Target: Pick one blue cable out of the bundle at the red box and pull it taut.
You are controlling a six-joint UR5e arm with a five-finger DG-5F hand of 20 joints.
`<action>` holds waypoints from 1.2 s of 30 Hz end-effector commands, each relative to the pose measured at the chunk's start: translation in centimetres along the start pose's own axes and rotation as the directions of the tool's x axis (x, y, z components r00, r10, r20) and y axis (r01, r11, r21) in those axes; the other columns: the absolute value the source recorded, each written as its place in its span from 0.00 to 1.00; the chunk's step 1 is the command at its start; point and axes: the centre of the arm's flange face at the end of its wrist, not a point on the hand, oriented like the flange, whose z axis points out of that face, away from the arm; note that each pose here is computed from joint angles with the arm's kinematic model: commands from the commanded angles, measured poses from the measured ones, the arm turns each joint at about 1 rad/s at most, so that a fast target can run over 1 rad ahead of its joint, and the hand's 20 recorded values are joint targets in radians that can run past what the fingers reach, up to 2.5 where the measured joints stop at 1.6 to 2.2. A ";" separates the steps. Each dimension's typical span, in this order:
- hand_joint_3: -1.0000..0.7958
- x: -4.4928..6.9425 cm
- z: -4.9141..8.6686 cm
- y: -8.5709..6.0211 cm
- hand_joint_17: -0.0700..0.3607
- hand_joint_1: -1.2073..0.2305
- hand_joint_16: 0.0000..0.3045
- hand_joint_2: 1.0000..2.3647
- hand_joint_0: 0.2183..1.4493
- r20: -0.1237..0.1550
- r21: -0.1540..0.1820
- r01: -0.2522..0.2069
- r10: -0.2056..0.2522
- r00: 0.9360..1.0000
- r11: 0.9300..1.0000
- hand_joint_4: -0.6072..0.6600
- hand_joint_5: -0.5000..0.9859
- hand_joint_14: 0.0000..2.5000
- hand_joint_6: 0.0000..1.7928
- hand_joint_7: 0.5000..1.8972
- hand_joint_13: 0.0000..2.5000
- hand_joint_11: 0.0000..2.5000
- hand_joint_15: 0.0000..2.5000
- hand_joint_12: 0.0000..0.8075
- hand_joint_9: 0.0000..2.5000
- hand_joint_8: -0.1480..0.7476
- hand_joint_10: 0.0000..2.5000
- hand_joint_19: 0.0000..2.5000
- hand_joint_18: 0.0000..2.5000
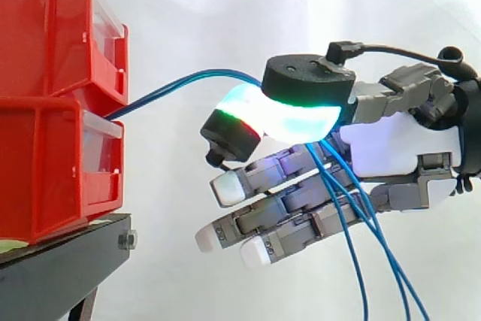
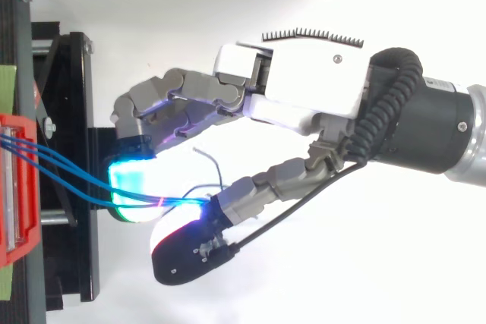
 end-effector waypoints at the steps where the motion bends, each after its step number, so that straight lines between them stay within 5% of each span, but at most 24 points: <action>1: 0.31 0.0 0.0 0.0 0.48 0.13 0.20 0.00 0.41 -0.002 0.000 0.000 0.000 1.000 1.000 0.39 0.22 0.00 0.44 0.53 0.08 0.28 0.00 0.51 0.23 0.47 0.01 0.07 0.16; 7: 0.28 0.0 0.0 0.0 0.52 0.25 0.23 0.00 0.21 -0.002 0.000 0.000 0.000 1.000 1.000 0.44 0.23 0.00 0.42 0.49 0.09 0.29 0.01 0.56 0.25 0.52 0.01 0.11 0.16; 14: 0.28 0.0 0.0 0.0 0.52 0.36 0.23 0.00 0.22 -0.002 0.000 0.000 0.000 1.000 1.000 0.44 0.25 0.00 0.40 0.54 0.13 0.30 0.03 0.58 0.30 0.54 0.01 0.13 0.19; 36: 0.45 0.0 0.0 0.0 0.49 0.19 0.20 0.02 0.36 0.002 0.000 0.000 0.000 1.000 1.000 0.35 0.22 0.00 0.46 0.60 0.16 0.32 0.03 0.54 0.30 0.52 0.01 0.12 0.23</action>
